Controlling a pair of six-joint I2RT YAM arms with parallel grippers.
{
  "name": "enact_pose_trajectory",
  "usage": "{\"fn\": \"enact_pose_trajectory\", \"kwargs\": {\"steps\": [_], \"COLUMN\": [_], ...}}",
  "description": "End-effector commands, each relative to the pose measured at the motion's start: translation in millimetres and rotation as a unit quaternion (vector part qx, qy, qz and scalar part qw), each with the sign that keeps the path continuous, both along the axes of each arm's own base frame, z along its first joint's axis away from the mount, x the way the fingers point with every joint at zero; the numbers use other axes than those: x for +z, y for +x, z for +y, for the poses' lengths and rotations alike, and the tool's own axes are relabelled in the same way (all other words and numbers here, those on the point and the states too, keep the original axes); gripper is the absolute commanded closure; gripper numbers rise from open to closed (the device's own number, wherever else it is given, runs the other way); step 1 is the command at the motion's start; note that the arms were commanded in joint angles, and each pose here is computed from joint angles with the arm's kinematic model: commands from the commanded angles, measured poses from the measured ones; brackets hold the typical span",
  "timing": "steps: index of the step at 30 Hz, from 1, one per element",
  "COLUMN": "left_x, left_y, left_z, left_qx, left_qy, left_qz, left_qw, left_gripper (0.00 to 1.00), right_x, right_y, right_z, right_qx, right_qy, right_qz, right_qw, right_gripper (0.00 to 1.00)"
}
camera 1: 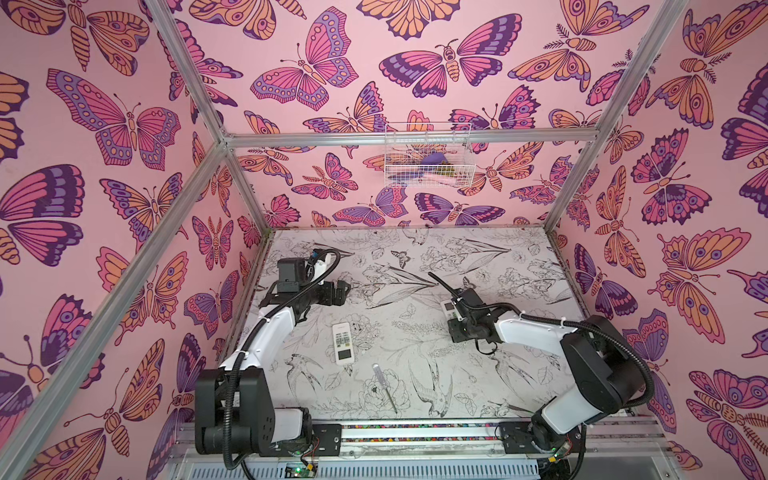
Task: Unload the batteries from the remote control
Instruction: 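Lift the remote with the right gripper while the left gripper reaches to grasp its end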
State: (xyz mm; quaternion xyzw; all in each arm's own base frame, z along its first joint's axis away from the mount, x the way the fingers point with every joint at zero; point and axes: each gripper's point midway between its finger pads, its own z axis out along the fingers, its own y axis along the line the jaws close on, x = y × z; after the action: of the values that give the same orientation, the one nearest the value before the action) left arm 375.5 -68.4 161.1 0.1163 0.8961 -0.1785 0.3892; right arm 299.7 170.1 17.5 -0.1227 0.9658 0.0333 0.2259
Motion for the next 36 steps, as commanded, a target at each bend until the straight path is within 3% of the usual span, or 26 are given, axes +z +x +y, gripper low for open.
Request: {"fn": "enact_pose_trajectory", "kwargs": {"steps": [1,9,15,18,23,28,32,35,36], "left_x": [20,71,120,140,158,159,149,134,126], "left_y": [3,16,11,-2,-29,-46,-52,-56,-59], "left_z": [-4,-52,-92,-113,-141,-155,-159,-160,-160], "left_qx": [-0.03,-0.167,-0.292,-0.37,-0.476,-0.53,-0.554,-0.57,-0.579], "left_qy": [0.01,0.04,0.099,0.127,0.183,0.219,0.249,0.285,0.302], "left_qz": [-0.017,-0.072,-0.178,-0.253,-0.37,-0.439,-0.476,-0.51,-0.522], "left_qw": [0.999,0.982,0.934,0.885,0.777,0.691,0.637,0.577,0.549], "left_gripper": [0.01,0.01,0.01,0.01,0.01,0.01,0.01,0.01,0.01], "right_x": [0,31,86,114,161,195,207,213,215], "right_y": [-3,12,19,17,11,-5,-19,-28,-31], "right_z": [2,12,25,35,44,53,58,64,66], "right_qx": [0.028,0.068,0.104,0.134,0.183,0.239,0.275,0.303,0.312], "right_qy": [-0.016,-0.012,0.045,0.079,0.11,0.14,0.156,0.169,0.174], "right_qz": [0.013,-0.017,-0.083,-0.123,-0.188,-0.234,-0.242,-0.241,-0.238], "right_qw": [0.999,0.997,0.99,0.98,0.959,0.932,0.917,0.906,0.903], "right_gripper": [0.49,0.49,0.49,0.48,0.48,0.48,0.48,0.48,0.48]}}
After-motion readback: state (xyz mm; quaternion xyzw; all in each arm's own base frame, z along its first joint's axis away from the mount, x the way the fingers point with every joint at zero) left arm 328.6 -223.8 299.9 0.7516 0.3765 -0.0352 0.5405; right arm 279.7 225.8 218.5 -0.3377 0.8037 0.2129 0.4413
